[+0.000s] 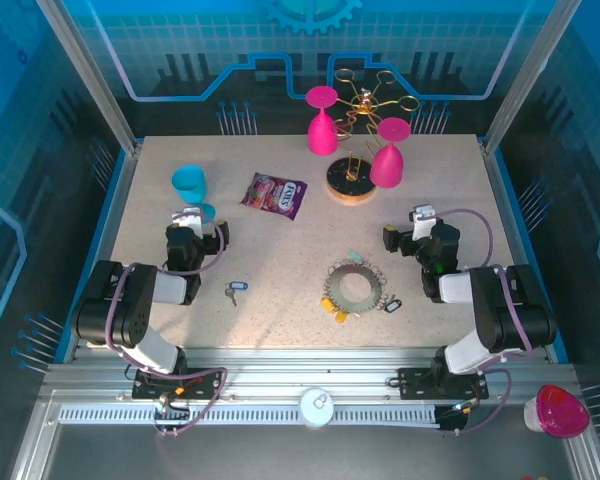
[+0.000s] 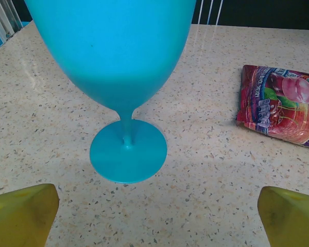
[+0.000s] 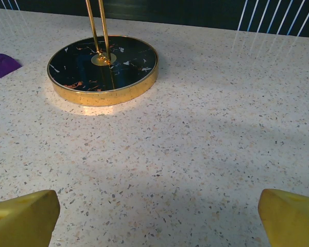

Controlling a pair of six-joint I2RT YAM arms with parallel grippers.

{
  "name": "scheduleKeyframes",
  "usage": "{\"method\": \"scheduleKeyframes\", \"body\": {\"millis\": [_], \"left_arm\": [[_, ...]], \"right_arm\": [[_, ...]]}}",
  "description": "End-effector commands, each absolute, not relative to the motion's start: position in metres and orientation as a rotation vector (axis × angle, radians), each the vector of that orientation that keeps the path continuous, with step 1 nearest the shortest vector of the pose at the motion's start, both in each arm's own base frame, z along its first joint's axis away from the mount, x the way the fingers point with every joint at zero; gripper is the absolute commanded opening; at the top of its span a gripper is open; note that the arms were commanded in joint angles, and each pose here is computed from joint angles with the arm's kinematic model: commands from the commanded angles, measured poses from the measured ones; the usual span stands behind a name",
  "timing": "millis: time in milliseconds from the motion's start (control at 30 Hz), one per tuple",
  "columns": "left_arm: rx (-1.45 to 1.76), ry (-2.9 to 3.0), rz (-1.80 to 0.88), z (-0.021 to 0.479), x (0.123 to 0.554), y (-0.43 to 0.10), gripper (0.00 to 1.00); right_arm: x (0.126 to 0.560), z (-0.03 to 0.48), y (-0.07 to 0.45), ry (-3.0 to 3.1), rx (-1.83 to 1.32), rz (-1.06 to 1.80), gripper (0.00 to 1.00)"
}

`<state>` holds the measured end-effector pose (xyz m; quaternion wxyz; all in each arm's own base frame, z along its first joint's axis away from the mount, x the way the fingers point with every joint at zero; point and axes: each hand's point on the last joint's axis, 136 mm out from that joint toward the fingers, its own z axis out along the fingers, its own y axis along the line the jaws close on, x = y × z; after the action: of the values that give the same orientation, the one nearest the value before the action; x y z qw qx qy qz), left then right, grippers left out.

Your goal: Put the keys on the keyring

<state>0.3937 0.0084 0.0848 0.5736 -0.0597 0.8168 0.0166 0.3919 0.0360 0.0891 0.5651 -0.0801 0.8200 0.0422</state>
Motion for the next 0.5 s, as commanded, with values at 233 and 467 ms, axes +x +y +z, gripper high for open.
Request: {"method": "scheduleKeyframes", "body": {"millis": [233, 467], "left_arm": [[-0.135, 1.886, 0.014, 0.0961, 0.3977, 0.0061, 0.99], [-0.138, 1.885, 0.012, 0.096, 0.3975, 0.0065, 0.99]], "right_arm": [[0.3986, 0.0979, 0.0354, 1.903, -0.188, 0.082, 1.0], [0.3989, 0.0983, 0.0349, 1.902, -0.186, 0.083, 1.0]]}}
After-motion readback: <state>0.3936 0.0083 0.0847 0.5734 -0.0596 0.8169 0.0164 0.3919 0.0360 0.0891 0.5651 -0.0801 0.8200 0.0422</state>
